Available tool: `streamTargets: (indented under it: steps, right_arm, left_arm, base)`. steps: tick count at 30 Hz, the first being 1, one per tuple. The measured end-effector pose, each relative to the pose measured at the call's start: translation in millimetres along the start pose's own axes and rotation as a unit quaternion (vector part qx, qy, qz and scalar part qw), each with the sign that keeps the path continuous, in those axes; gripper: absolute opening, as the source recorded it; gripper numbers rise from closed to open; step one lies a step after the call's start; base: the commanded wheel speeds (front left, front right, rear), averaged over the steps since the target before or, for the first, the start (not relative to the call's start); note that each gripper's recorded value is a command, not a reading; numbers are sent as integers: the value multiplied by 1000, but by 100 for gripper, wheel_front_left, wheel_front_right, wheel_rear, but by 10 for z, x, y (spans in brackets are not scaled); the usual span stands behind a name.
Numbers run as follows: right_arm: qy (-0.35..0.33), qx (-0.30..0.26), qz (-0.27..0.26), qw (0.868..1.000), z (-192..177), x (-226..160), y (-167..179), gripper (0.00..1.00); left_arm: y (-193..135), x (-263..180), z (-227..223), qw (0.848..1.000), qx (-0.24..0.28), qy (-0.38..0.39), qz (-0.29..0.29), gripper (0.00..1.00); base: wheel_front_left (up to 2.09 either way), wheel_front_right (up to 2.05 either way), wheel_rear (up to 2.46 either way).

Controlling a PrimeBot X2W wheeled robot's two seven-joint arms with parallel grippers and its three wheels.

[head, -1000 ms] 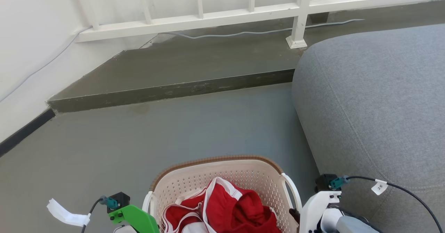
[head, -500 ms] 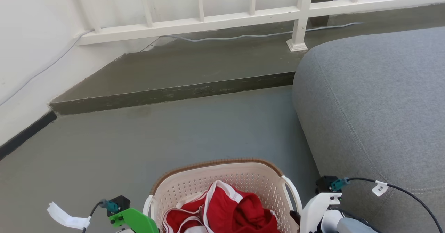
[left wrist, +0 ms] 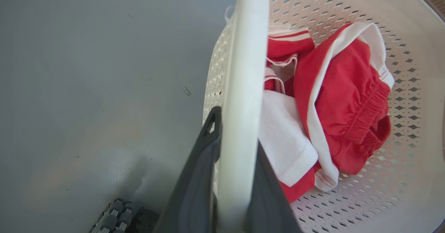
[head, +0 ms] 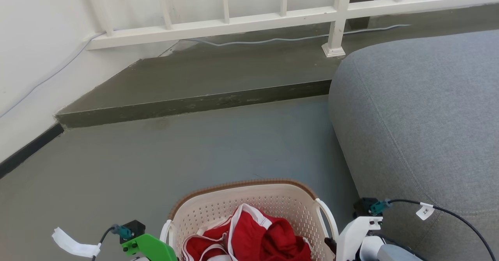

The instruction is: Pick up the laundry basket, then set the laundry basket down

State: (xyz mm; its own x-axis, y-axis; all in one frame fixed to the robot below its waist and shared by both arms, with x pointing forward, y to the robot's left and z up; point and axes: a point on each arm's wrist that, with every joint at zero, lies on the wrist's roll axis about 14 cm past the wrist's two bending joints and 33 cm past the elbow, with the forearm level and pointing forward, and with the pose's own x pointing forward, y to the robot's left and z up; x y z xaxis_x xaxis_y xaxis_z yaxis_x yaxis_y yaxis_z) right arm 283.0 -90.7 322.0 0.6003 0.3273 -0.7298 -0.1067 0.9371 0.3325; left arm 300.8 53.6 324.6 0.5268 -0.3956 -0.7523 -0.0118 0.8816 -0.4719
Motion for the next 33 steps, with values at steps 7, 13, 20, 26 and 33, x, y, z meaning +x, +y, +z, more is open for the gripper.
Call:
streamTargets:
  steps: [7,13,20,26,33]
  right_arm:
    - [3,0,-1,1000,-20,2,-10,0]
    - [5,4,-2,1000,-29,2,-14,0]
    - [7,9,-3,1000,-45,3,-24,0]
    - [10,12,-4,1000,-64,10,-32,0]
    - [16,15,-6,1000,-92,47,-50,0]
  left_arm:
    - [3,6,-14,1000,-2,3,0,0]
    - [4,10,-25,1000,-2,5,0,0]
    - [1,17,-35,1000,-3,7,0,0]
    - [7,27,-49,1000,-4,10,0,0]
    - [24,66,-61,1000,-7,11,1,0]
  base:
    - [0,0,0]
    - [0,0,0]
    - [0,0,0]
    - [0,0,0]
    - [0,0,0]
